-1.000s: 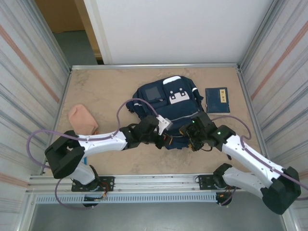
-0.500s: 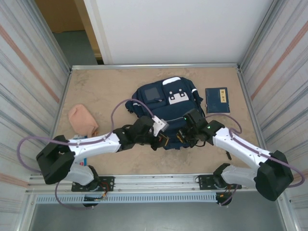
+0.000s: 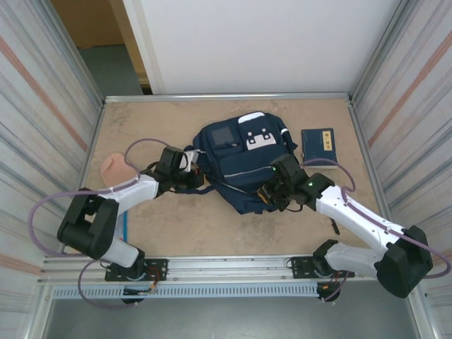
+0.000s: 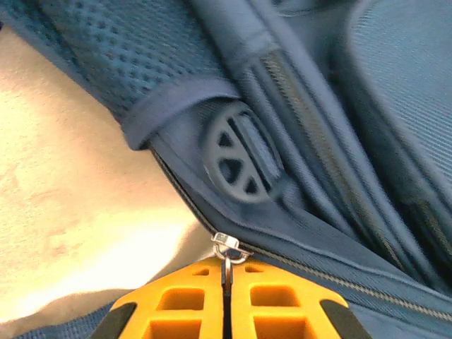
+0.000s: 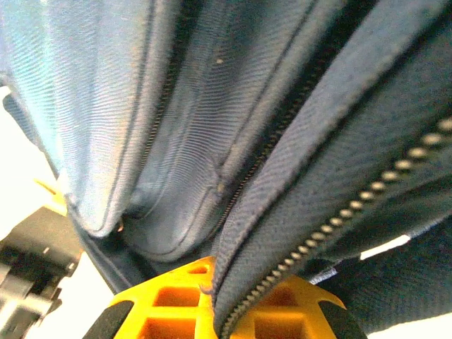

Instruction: Pack books, pencil case, and school supplies into a backpack

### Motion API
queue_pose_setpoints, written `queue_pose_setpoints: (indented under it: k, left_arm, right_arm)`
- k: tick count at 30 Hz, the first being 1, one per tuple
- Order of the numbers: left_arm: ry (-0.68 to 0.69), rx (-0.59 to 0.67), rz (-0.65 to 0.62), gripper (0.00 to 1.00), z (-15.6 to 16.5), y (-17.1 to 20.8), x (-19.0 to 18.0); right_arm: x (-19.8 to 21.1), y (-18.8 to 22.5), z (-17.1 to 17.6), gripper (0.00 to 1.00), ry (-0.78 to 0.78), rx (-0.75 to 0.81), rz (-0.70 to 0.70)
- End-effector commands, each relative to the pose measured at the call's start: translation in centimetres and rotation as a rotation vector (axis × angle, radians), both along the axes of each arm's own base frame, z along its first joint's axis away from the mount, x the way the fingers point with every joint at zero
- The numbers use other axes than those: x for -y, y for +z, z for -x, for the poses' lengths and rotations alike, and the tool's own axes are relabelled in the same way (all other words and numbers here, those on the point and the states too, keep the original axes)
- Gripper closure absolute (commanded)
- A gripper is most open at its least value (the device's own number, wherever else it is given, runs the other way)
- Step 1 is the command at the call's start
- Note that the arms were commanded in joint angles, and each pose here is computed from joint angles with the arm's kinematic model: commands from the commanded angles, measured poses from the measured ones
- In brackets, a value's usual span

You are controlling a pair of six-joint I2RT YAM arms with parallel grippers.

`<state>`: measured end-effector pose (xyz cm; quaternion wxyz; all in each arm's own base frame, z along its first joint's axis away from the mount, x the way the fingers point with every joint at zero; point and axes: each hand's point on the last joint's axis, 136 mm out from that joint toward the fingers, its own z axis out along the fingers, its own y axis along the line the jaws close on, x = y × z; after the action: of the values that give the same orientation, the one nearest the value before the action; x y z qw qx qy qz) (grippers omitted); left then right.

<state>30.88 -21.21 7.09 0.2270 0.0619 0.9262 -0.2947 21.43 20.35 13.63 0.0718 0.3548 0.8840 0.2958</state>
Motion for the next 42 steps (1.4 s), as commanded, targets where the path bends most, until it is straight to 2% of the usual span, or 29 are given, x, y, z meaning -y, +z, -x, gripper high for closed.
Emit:
queue_pose_setpoints:
  k: [1,2,7,8,10,11,13,16,20,24,27,30,32,33,36,39,40,41,42]
  left_arm:
    - [0.088,-0.035,-0.092,1.0,-1.7,-0.5,-1.8]
    - [0.098,-0.032,-0.107,1.0,-2.1,-0.5,-2.2]
    - [0.169,0.028,-0.132,0.84,-3.5,0.9,-3.7]
    - [0.179,0.033,-0.134,0.8,-3.4,1.3,-4.0]
    - [0.151,0.053,-0.123,0.65,-3.0,3.1,-3.9]
    - [0.122,0.073,-0.119,0.59,-2.6,4.0,-3.4]
    - [0.086,0.126,-0.117,0.51,-1.4,6.3,-2.6]
    - [0.021,0.161,-0.095,0.45,0.8,8.5,-1.6]
    - [-0.082,0.197,-0.029,0.43,3.0,10.0,0.9]
    - [-0.206,0.25,-0.015,0.42,4.8,11.5,4.5]
    - [-0.333,0.336,-0.034,0.38,6.1,12.2,7.6]
    - [-0.573,0.419,-0.041,0.33,8.5,12.6,11.4]
    - [-0.66,0.466,-0.123,0.28,9.0,12.5,12.9]
    - [-0.669,0.49,-0.193,0.25,8.5,12.1,13.2]
    - [-0.7,0.52,-0.32,0.22,6.8,10.4,14.3]
    - [-0.739,0.495,-0.377,0.14,5.8,8.5,15.5]
    - [-0.748,0.489,-0.393,0.06,5.6,7.9,15.8]
    - [-0.77,0.489,-0.415,0.01,5.4,7.1,16.1]
    - [-0.807,0.495,-0.43,0.01,5.6,6.4,16.5]
  right_arm:
    - [-1.2,2.5,-0.1,1.0,0.092,0.085,-0.018]
    - [-1.6,2.5,-0.1,1.0,0.116,0.101,-0.01]
    - [-3.9,1.6,0.1,1.0,0.273,0.081,0.048]
    - [-4.5,1.3,0.2,0.97,0.301,0.08,0.054]
    - [-5.6,0.7,0.2,0.69,0.335,0.067,0.045]
    - [-5.9,0.5,0.2,0.62,0.347,0.057,0.036]
    - [-6.0,0.6,0.1,0.54,0.374,0.066,0.042]
    - [-4.2,1.1,-0.2,0.49,0.386,0.123,0.147]
    - [0.2,3.4,-1.3,0.45,0.388,0.209,0.336]
    - [6.6,4.8,-3.0,0.41,0.273,0.24,0.494]
    - [9.8,4.4,-3.9,0.4,0.163,0.223,0.468]
    - [11.5,3.6,-4.3,0.4,0.104,0.209,0.406]
    - [12.3,3.1,-4.6,0.4,0.078,0.202,0.376]
    - [12.4,2.9,-4.7,0.35,0.085,0.203,0.35]
    - [12.1,3.0,-5.5,0.33,0.148,0.262,0.296]
    - [15.2,2.4,-6.3,0.31,0.05,0.249,0.407]
    - [16.1,2.2,-6.5,0.31,0.011,0.238,0.429]
    - [16.7,2.0,-6.8,0.31,-0.027,0.225,0.425]
    - [16.8,2.0,-7.2,0.31,-0.046,0.226,0.395]
